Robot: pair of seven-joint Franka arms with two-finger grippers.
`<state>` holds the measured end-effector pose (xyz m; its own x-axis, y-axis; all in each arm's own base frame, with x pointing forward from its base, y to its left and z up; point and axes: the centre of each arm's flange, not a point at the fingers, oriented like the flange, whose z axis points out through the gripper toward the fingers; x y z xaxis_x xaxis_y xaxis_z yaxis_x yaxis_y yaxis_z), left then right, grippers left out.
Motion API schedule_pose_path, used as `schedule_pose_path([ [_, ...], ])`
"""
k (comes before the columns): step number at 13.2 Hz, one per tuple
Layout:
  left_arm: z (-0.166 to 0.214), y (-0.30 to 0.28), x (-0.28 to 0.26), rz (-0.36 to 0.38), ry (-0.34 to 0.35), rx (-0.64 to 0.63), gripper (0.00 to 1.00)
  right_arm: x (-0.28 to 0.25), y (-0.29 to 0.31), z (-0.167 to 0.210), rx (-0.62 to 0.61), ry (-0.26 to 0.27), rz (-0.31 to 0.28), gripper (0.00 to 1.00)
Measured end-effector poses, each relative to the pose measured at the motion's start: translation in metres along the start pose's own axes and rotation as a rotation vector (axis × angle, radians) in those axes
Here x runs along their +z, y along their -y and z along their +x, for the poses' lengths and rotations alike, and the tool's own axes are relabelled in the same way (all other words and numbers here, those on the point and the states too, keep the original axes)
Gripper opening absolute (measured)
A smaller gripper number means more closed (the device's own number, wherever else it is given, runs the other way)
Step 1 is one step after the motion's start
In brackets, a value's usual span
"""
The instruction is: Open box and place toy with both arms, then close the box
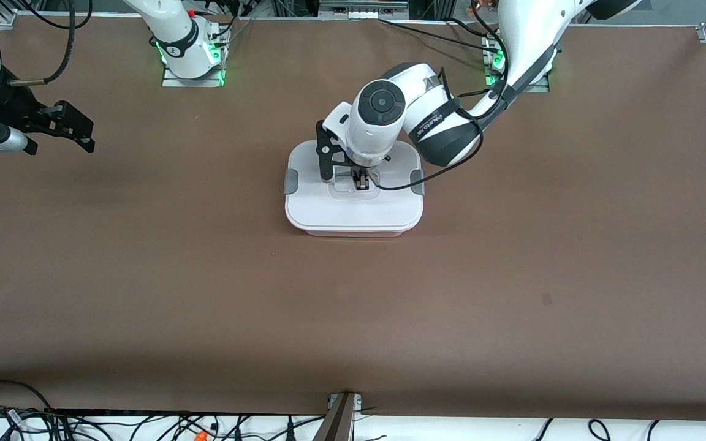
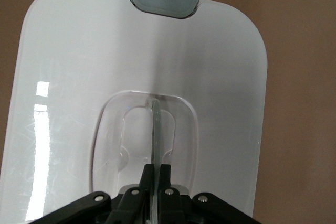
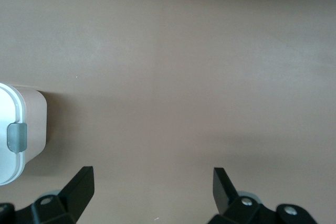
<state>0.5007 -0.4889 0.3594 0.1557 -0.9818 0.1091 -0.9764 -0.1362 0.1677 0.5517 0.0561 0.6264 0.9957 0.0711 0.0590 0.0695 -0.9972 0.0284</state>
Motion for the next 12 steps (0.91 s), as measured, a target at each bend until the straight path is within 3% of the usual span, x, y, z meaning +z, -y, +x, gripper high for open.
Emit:
schedule_pose_path([
  [8,-0.0006,0.0011,0.0011,-0.002,0.000,-0.002,0.08,0.0001,0.0000,0.0000,0.000,0.000,0.000,1.00],
  [9,-0.0010,0.0014,0.0011,-0.002,0.001,-0.004,0.11,0.0001,0.0000,0.0001,0.000,0.000,0.000,1.00],
  [12,-0.0030,0.0024,0.0024,-0.006,0.010,-0.016,0.42,0.0001,0.0000,0.0001,0.000,0.000,0.000,1.00],
])
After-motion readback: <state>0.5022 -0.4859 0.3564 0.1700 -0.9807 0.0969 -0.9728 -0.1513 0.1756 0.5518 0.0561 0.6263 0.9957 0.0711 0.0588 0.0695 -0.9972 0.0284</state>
